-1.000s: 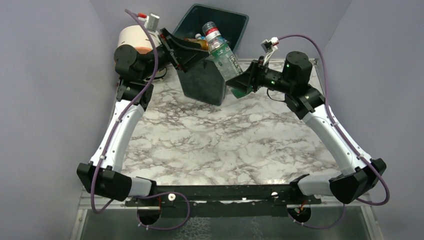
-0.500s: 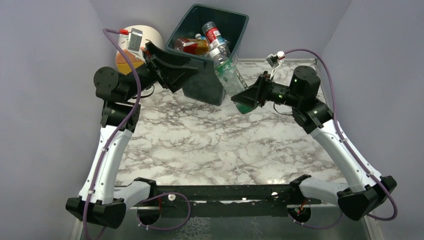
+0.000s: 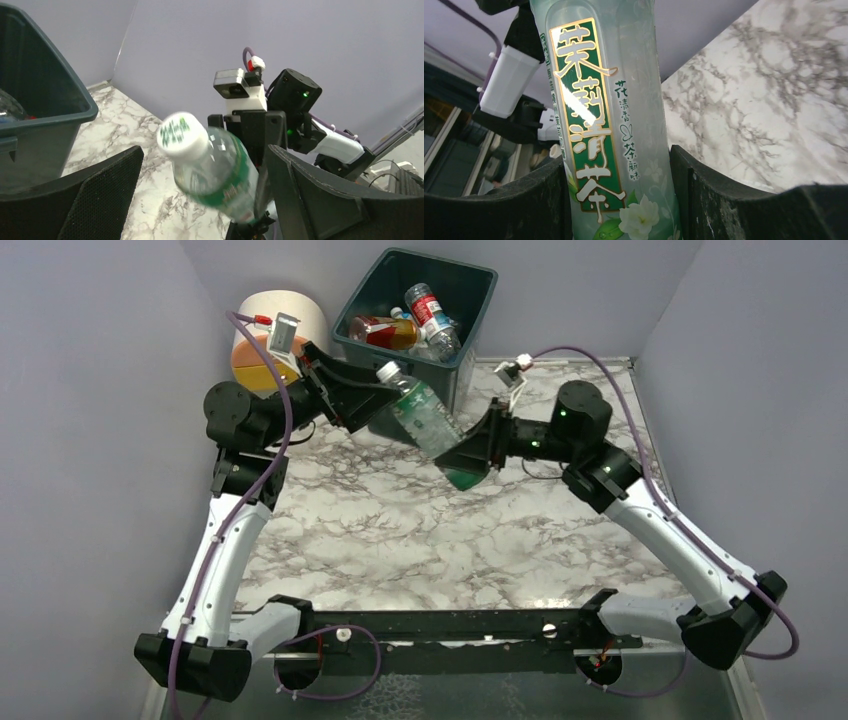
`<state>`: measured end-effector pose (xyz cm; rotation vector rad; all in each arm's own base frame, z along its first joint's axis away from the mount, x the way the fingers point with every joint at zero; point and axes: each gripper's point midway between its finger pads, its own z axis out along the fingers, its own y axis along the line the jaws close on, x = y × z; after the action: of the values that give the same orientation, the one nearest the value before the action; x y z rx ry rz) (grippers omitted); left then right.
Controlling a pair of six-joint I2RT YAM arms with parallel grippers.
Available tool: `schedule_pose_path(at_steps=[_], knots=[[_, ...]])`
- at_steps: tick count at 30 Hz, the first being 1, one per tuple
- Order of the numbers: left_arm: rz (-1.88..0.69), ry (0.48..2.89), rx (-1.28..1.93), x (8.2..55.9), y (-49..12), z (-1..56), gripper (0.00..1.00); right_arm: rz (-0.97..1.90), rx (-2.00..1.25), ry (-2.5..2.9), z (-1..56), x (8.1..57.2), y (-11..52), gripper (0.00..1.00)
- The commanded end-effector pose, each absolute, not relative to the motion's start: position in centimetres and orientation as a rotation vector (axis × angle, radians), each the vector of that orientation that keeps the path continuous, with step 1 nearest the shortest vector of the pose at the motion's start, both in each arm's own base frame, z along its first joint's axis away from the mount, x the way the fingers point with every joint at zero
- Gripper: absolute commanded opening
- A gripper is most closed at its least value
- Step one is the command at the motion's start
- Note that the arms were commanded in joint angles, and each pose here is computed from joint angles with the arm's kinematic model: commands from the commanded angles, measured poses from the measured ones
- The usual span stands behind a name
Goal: Put the plastic bottles in the bin
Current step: Pick up the plastic bottle at the center of the board.
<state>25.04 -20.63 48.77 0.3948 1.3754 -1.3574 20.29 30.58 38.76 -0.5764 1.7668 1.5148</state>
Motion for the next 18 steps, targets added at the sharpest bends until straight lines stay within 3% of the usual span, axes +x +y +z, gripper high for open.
schedule_pose_path(at_steps=[1,18], knots=[[-1.355,1.343,0.374,25.7,-20.5,48.9,0.99,1.551,-0.638,1.689,40.8,19.3,34.1,0.62],[-1.301,1.369,0.348,25.2,-19.9,47.7,0.99,1.565,-0.627,1.625,43.1,20.4,36.0,0.62]])
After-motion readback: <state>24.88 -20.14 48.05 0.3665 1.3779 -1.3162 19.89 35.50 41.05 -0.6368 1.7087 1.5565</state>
